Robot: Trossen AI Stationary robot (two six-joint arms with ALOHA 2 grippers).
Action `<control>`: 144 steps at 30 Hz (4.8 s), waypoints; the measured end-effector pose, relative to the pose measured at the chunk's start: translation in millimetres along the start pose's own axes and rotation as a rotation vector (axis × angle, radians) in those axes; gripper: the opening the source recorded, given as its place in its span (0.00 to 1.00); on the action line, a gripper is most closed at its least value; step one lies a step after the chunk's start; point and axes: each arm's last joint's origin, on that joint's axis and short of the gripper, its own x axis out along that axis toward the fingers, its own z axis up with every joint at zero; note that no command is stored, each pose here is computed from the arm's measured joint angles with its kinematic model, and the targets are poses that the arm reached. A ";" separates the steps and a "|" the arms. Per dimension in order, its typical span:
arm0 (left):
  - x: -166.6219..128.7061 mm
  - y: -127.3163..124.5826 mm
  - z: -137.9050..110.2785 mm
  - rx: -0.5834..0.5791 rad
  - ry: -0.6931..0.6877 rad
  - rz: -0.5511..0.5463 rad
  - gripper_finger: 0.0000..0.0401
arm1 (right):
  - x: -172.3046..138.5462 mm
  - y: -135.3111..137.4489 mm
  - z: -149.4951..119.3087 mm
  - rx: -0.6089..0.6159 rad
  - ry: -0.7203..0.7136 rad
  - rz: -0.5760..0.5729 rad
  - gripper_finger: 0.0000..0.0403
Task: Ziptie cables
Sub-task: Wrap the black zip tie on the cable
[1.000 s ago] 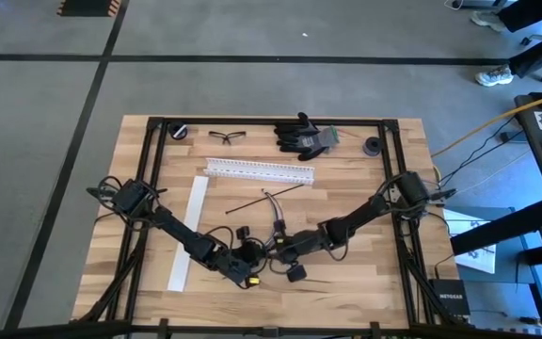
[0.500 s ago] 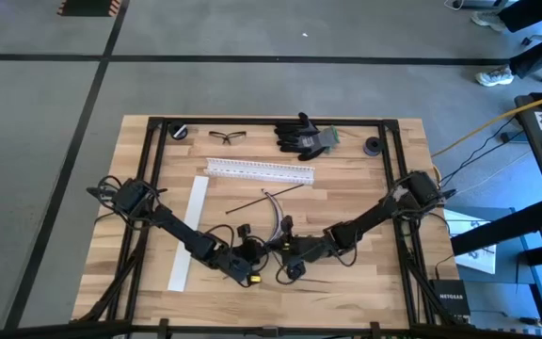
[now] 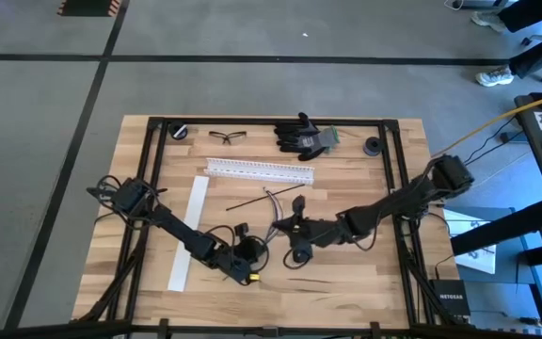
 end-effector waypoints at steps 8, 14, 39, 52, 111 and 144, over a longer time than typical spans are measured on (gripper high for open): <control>0.3 -1.0 0.7 -0.009 -0.009 -0.014 0.00 | -36.9 -7.7 -6.1 0.127 0.195 -0.032 0.13; 0.3 -1.9 1.7 -0.020 -0.018 -0.027 0.00 | -55.6 -9.5 -17.5 0.318 0.301 0.181 0.39; 0.6 -3.2 4.8 -0.009 -0.050 -0.038 0.00 | 23.1 74.5 -60.4 0.382 -0.116 0.343 0.55; 0.5 -3.3 4.8 -0.001 -0.052 -0.037 0.00 | 62.7 63.5 -57.9 0.379 -0.112 0.418 0.26; -8.3 -0.7 35.4 -0.107 -0.106 -0.060 0.27 | 13.6 57.4 -82.1 0.403 0.030 0.361 0.49; -36.6 17.5 55.0 -0.038 -0.084 0.046 0.00 | 74.6 56.8 -52.8 0.462 -0.094 0.343 0.04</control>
